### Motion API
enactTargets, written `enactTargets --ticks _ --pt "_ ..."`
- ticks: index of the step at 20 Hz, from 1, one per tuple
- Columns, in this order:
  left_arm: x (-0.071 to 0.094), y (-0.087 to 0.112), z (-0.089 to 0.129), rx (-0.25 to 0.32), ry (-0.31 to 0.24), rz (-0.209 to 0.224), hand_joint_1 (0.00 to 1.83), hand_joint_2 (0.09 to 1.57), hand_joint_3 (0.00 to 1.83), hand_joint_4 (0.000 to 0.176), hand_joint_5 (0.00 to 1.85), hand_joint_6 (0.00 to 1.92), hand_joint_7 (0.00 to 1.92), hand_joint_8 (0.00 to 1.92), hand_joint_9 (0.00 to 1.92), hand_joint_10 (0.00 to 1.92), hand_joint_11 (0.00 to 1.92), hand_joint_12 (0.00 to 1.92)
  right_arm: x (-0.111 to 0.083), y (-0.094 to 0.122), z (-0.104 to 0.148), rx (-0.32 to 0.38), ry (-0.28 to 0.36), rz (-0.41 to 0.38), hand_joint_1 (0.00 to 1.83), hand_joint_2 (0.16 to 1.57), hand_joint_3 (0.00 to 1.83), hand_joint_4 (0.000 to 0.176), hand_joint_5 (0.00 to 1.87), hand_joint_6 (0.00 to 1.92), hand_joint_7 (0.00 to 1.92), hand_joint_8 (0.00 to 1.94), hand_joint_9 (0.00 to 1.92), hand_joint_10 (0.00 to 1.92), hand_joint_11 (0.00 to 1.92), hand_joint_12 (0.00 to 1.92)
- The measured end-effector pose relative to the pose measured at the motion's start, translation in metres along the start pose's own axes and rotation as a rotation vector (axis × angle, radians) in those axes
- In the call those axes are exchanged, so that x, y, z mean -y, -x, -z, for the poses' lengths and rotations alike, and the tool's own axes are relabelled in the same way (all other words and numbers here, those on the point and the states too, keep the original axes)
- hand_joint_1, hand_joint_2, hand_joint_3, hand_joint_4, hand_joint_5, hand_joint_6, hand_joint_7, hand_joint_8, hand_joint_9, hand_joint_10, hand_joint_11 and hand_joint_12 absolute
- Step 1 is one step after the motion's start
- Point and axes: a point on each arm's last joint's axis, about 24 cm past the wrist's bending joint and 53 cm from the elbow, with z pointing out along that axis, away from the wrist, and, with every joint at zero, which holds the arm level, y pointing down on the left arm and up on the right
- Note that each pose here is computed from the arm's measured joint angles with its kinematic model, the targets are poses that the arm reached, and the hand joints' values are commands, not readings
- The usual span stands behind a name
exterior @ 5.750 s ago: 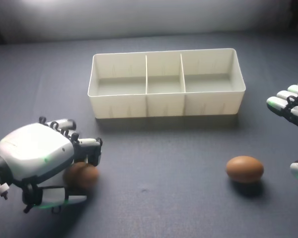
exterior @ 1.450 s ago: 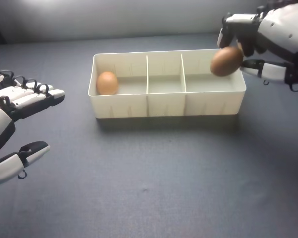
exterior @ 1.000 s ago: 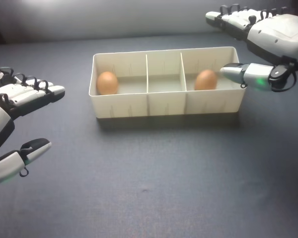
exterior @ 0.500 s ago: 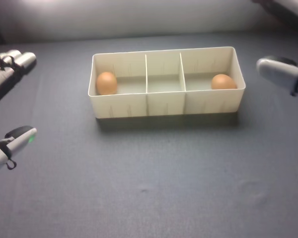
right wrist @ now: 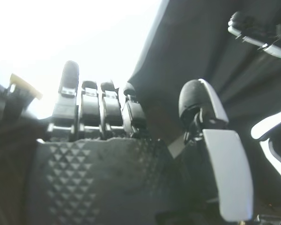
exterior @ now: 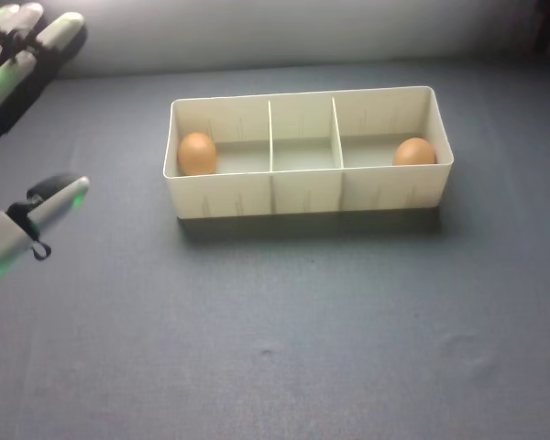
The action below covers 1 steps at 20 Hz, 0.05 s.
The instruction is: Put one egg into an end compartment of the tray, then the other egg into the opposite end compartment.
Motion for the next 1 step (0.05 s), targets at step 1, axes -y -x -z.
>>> enactTargets --ticks 1 --pt "0.0077 0.0038 -0.005 0.006 -0.03 -0.006 0.69 1.39 0.01 0.097 0.0 0.0 0.0 0.0 0.0 0.0 0.0 0.0 -0.0016 0.0 -0.0002 -0.004 0.007 0.001 0.37 1.36 0.01 0.02 0.0 0.0 0.0 0.0 0.0 0.0 0.0 0.0"
